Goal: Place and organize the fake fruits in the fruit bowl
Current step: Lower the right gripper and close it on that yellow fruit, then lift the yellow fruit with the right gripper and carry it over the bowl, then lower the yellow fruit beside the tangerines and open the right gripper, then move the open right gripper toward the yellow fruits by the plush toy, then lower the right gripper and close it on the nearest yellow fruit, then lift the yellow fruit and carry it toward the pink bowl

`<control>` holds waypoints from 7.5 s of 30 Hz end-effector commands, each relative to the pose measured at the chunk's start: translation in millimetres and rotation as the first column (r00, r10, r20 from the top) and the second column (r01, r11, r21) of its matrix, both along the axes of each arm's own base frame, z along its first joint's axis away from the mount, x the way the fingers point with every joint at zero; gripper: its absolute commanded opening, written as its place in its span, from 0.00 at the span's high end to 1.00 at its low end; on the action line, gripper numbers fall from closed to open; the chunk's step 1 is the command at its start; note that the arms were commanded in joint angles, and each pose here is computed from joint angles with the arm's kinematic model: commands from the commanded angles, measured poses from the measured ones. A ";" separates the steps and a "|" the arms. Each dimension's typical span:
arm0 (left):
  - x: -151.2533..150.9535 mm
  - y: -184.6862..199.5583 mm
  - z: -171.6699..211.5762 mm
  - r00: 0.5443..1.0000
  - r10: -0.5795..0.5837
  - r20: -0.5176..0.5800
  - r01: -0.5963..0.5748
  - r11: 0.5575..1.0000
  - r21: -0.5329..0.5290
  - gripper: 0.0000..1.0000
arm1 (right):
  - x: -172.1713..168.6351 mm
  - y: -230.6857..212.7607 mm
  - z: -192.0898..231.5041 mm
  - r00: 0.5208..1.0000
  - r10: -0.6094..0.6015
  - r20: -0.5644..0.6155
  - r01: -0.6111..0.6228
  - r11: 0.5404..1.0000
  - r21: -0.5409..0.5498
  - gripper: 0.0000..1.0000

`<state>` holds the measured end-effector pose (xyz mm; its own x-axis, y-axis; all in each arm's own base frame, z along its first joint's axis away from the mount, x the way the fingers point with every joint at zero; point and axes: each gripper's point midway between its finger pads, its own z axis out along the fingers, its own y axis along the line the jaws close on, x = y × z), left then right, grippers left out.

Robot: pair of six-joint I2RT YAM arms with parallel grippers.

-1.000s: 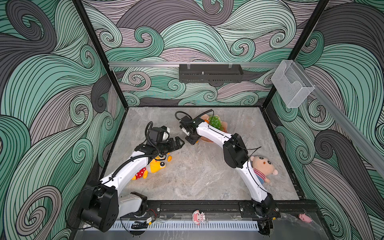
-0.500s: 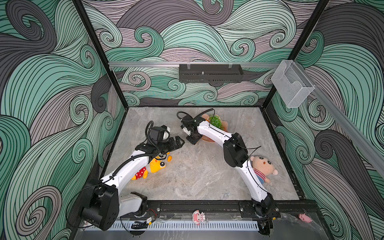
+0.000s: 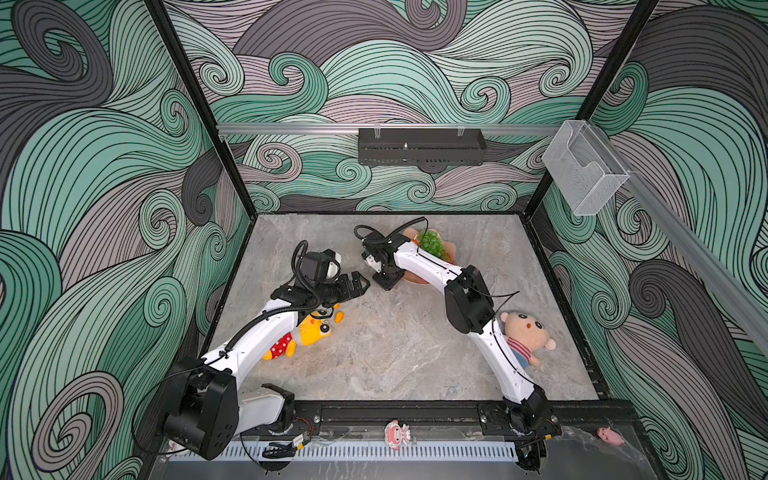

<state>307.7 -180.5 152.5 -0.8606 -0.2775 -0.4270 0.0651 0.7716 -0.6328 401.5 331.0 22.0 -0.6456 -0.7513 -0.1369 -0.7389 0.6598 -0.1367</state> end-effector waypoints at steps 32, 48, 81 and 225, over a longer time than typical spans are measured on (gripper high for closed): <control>25.8 6.9 36.3 0.992 0.074 0.106 -0.078 0.997 0.029 0.01 | -11.0 25.7 69.5 0.998 -0.021 -0.061 0.036 0.966 0.255 0.75; 50.1 -45.0 60.4 0.986 -0.068 0.154 0.061 0.997 0.048 0.01 | 28.3 -32.5 103.4 0.980 -0.200 -0.005 0.192 0.935 0.298 0.77; 56.0 -94.9 26.6 0.979 -0.184 0.086 0.172 0.976 0.131 0.01 | 43.0 -77.2 26.7 0.948 -0.313 -0.055 0.318 0.941 0.117 0.73; -45.2 124.3 22.7 0.958 0.283 -0.041 -0.285 0.952 -0.115 0.01 | -130.4 153.2 -2.3 0.816 -0.481 -0.322 0.573 0.750 0.331 0.78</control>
